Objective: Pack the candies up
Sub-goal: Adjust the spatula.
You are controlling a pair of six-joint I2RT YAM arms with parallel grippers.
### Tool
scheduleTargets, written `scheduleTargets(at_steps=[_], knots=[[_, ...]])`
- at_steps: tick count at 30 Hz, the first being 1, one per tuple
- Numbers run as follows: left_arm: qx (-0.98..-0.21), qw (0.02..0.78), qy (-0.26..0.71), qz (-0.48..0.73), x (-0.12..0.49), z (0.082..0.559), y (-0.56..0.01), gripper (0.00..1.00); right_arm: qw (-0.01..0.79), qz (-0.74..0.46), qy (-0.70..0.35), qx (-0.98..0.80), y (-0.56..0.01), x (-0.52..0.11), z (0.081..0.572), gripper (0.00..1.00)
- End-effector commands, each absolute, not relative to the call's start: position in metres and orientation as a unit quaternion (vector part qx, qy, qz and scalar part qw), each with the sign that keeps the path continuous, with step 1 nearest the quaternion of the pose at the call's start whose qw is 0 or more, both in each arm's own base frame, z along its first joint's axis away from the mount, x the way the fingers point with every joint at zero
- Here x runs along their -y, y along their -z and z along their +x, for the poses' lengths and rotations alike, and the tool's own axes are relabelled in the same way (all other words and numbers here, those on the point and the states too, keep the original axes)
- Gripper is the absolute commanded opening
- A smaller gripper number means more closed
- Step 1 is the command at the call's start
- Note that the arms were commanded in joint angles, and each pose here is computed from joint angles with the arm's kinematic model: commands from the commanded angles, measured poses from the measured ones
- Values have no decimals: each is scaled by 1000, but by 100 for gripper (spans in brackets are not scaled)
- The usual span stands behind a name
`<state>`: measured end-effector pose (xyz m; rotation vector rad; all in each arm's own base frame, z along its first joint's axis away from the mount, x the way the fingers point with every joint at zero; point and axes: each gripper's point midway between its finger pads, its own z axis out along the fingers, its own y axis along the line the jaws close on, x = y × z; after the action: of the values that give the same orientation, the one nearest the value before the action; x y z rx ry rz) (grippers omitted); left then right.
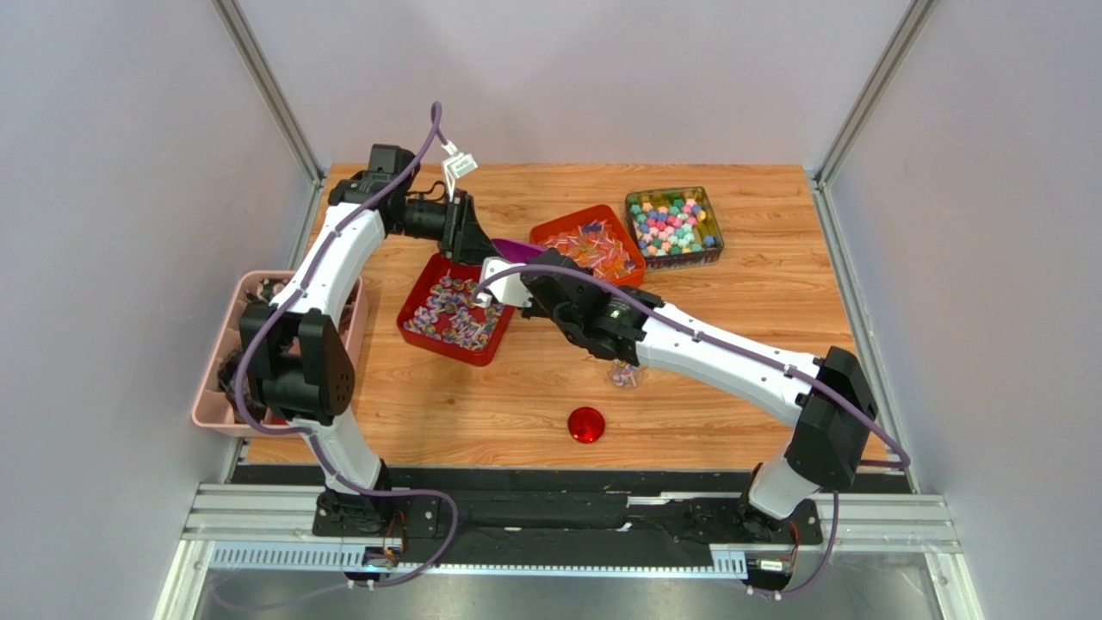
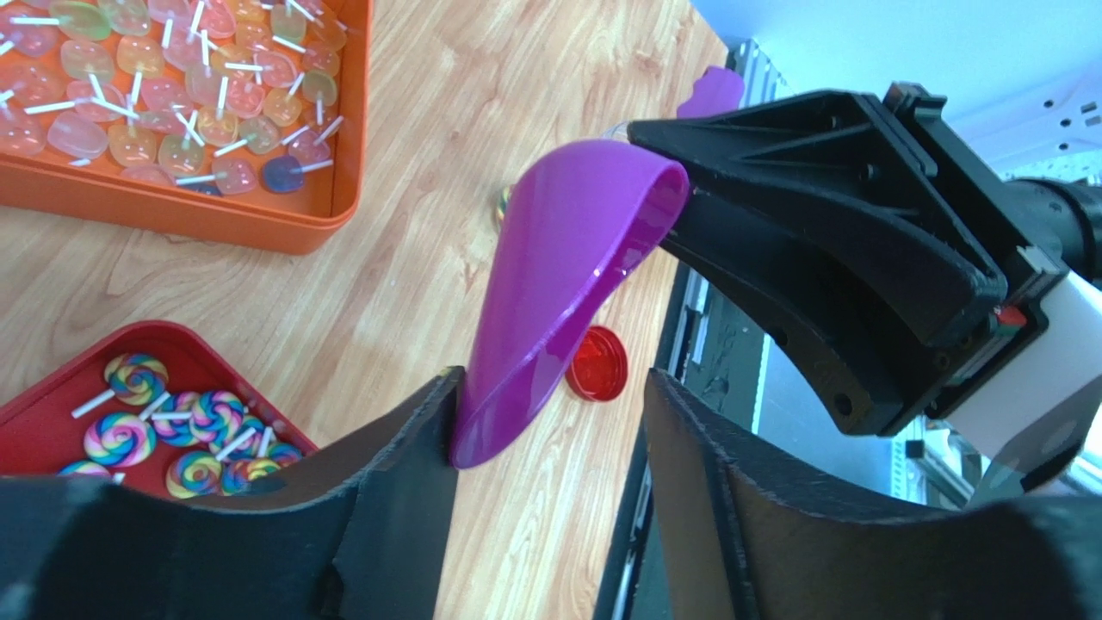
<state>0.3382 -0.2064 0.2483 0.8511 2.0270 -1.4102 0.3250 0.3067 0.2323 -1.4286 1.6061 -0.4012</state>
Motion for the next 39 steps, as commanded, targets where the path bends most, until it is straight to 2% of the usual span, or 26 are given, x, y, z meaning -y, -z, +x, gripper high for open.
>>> scheduleTargets(at_steps=[1,8,11,12,14,15,16,18,22,25,28,32,35,38,39], knots=[[-724,277,537,333,212,336,-264,56,506,-543,152,-652,-256,-320,327,0],[-728,277,534,330,212,338,-260,42,508,-549,145,-648,-256,-325,320,0],[-727,277,534,331,212,338,-260,29,510,-548,143,-647,-257,-328,318,0],[-729,275,534,330,212,338,-258,22,512,-547,143,-647,-258,-328,318,0],[-728,273,535,331,213,337,-257,15,515,-544,138,-648,-261,-331,317,0],[-728,274,535,331,213,337,-258,5,515,-544,135,-648,-261,-331,317,0],[-729,272,535,330,213,337,-256,0,518,-542,131,-649,-265,-333,316,0],[-726,272,538,331,214,336,-257,0,511,-546,112,-654,-264,-335,312,0],[-714,270,552,335,215,332,-260,0,500,-557,78,-659,-267,-334,303,25],[-705,265,566,337,217,328,-262,0,503,-552,42,-664,-279,-329,301,37],[-694,259,579,340,218,324,-264,0,497,-543,3,-676,-288,-319,301,44],[-684,253,595,338,219,320,-268,0,500,-539,-25,-678,-296,-309,298,48],[-680,249,601,337,219,319,-269,0,502,-543,-22,-673,-297,-305,297,47],[-678,241,609,333,220,319,-266,0,502,-547,-18,-669,-295,-303,297,39],[-677,239,611,332,220,319,-266,0,503,-546,-18,-669,-295,-303,297,33]])
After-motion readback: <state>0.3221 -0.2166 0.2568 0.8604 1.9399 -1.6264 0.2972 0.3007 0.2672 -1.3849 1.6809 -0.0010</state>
